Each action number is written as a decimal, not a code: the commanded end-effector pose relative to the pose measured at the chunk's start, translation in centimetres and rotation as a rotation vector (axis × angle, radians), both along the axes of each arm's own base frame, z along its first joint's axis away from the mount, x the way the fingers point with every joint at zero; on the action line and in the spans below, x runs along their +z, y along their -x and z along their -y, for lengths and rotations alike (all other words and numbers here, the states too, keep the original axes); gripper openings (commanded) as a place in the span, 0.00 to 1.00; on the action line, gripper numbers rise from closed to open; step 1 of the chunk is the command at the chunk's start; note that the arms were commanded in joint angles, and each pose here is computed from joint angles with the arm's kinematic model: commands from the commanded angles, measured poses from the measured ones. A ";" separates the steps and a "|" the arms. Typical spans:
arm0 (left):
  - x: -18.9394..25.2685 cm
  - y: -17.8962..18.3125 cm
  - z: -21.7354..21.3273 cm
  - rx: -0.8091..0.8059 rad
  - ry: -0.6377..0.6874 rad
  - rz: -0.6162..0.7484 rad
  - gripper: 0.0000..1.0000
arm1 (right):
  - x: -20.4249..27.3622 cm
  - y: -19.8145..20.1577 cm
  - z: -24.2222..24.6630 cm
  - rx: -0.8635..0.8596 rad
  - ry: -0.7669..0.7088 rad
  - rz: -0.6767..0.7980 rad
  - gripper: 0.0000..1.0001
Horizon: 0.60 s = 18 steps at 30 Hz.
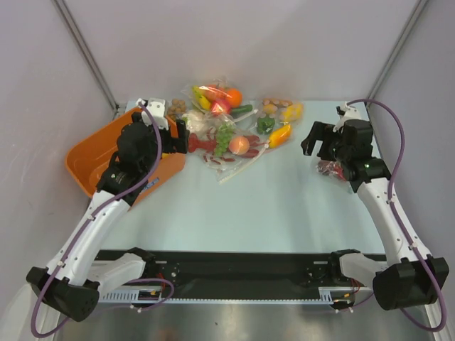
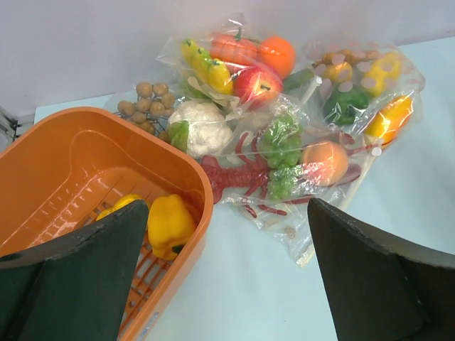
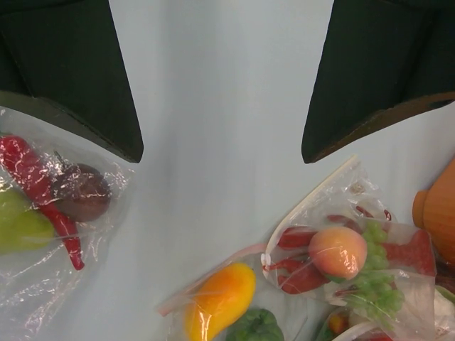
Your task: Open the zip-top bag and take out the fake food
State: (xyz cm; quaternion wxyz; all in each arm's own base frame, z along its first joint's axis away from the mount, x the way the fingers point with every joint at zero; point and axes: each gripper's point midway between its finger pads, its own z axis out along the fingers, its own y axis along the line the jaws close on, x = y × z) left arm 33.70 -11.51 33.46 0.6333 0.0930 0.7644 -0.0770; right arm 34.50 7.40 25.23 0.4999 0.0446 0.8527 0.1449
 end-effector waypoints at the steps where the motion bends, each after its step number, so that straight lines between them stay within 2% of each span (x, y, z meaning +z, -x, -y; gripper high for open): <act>1: 0.9 -0.1 -0.1 0.022 0.028 0.014 1.00 | 0.9 -1.2 -1.2 0.048 -0.041 0.042 1.00; 11: 0.4 0.6 1.2 -0.069 0.033 0.029 1.00 | -2.3 -5.7 -7.0 0.205 -0.220 0.010 0.96; 15: 0.2 0.7 1.6 -0.090 0.035 0.020 1.00 | -6.7 -7.9 -10.0 0.243 -0.241 -0.074 0.93; 18: 0.0 0.8 1.5 -0.089 0.031 0.018 1.00 | -8.1 -9.5 -11.4 0.253 -0.274 -0.077 0.88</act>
